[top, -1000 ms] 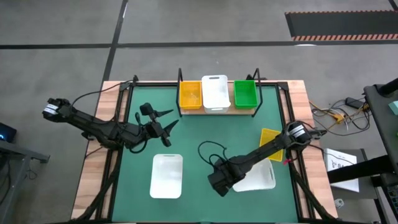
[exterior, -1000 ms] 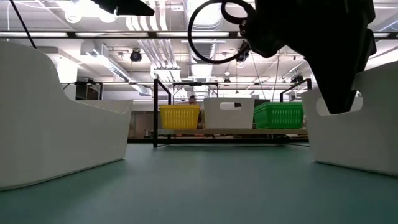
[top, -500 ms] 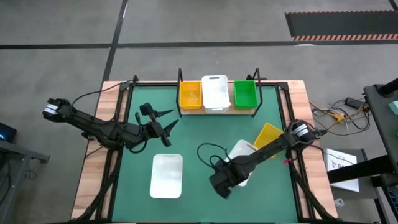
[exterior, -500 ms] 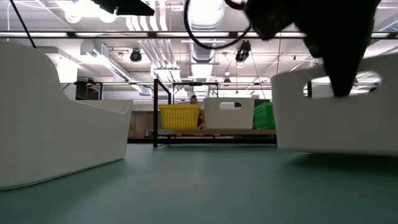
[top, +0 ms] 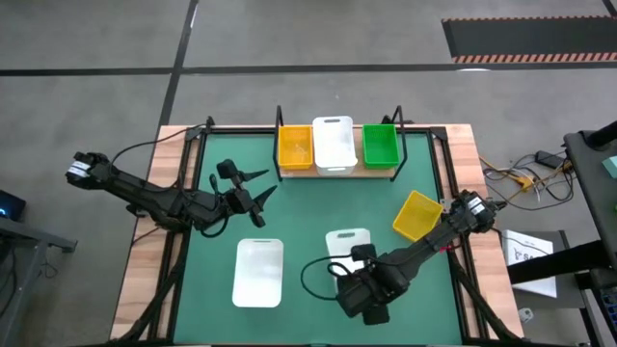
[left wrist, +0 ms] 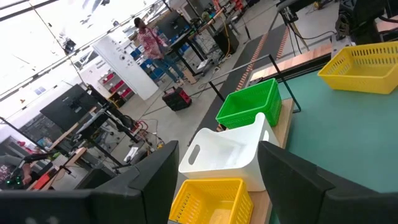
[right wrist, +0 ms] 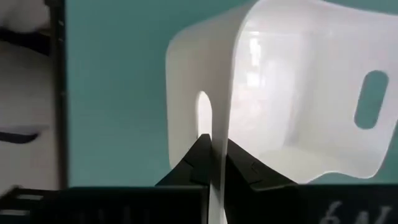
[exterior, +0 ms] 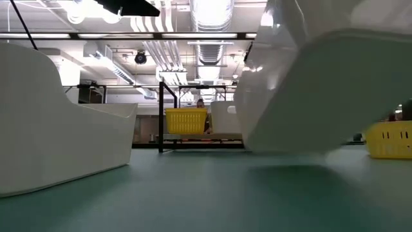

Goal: Stack baskets on shelf by color
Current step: Stack the right white bin on top of the white bin on the shelf

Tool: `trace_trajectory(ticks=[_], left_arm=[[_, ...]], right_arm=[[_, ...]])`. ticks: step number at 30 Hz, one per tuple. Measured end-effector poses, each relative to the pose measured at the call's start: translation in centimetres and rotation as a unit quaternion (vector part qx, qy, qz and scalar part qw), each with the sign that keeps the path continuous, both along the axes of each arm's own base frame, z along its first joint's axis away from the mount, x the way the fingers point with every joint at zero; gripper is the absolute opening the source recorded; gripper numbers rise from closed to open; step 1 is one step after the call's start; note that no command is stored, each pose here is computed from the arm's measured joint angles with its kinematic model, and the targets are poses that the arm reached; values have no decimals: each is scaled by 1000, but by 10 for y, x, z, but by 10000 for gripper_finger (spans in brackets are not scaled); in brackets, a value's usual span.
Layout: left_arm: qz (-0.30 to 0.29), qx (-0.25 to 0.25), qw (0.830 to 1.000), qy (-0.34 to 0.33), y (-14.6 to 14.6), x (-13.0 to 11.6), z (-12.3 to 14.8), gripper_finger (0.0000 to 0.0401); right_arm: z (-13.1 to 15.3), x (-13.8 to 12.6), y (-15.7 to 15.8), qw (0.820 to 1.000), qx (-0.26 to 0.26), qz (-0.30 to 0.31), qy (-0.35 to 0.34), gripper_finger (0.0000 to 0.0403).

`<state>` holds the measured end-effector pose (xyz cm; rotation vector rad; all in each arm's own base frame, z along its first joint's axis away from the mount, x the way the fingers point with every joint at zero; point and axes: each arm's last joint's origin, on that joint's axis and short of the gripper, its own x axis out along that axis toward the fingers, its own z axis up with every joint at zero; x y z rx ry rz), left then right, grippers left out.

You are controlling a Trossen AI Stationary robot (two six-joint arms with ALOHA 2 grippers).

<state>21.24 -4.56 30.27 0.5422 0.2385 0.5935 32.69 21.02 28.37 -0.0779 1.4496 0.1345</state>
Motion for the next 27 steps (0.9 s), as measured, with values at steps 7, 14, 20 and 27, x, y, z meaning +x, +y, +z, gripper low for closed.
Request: trace_trajectory(ticks=[7, 14, 20, 27], left_arm=[[0, 3, 1000, 2, 0, 0, 0, 203], [0, 3, 1000, 2, 0, 0, 0, 203], [0, 3, 1000, 2, 0, 0, 0, 203], [0, 3, 1000, 2, 0, 0, 0, 203]], right_arm=[[37, -5, -9, 994, -94, -16, -58, 8], [58, -9, -13, 979, -170, -22, -113, 8], [70, 2, -36, 968, -209, -14, -139, 8], [77, 26, -94, 963, -245, 8, -112, 8]])
